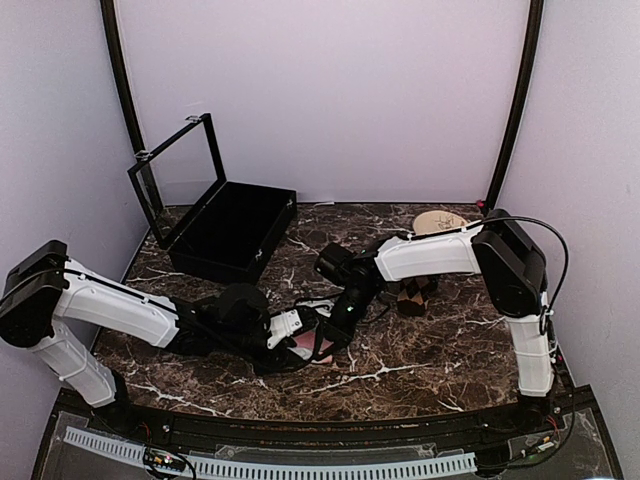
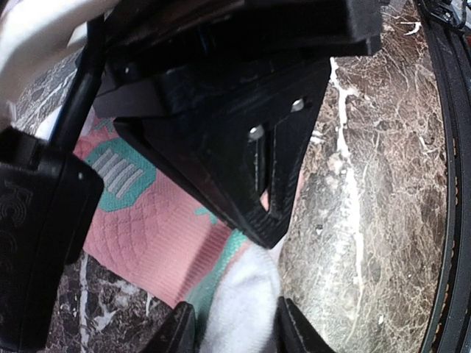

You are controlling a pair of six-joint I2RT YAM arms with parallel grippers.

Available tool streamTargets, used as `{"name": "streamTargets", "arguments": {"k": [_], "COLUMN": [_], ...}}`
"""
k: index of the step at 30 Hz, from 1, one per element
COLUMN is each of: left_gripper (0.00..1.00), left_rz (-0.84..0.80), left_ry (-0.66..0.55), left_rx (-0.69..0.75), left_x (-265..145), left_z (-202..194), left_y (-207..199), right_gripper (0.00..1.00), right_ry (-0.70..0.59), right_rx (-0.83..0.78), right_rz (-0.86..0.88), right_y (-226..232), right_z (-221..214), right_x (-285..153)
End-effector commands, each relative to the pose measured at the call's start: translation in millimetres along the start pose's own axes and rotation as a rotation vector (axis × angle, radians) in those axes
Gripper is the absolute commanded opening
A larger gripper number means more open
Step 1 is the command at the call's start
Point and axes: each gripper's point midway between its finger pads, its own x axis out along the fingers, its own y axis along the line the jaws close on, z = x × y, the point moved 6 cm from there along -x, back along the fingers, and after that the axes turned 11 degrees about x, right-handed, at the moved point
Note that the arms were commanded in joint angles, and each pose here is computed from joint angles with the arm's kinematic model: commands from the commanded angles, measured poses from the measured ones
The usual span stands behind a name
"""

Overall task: Roll the socks
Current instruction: Roll the sock at the center of the board.

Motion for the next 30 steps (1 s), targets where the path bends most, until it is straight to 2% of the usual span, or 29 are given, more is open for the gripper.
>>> {"name": "streamTargets", "arguments": {"k": [1, 12, 24, 30], "left_gripper": [0.37, 0.25, 0.20, 0.09], "left_rz": [0.006, -0.031, -0.074, -0.086], "left_ry": [0.022, 0.001, -0.034, -0.041], "left_rx": [0.031, 0.047, 0.035, 0.013], "left_x": [-0.1, 1.9, -1.6, -0.7], "left_z": [2.8, 9.9, 19.9, 25.6], "left_y": [0.3, -1.9, -5.1, -4.6], "right_gripper": [0.05, 0.05, 0.06, 0.08], "right_ry": [0.003, 0.013, 0.017, 0.020], "right_rx": [0.001, 0.005, 0.011, 0.014], "right_rz": [0.025, 0.026, 0.027, 0.019], "right_y": [0.7, -0.6, -0.9, -1.9], "right_z": [1.3, 2.2, 5.3, 5.0], "right_x": [-1.6, 0.4, 1.0, 1.3]}}
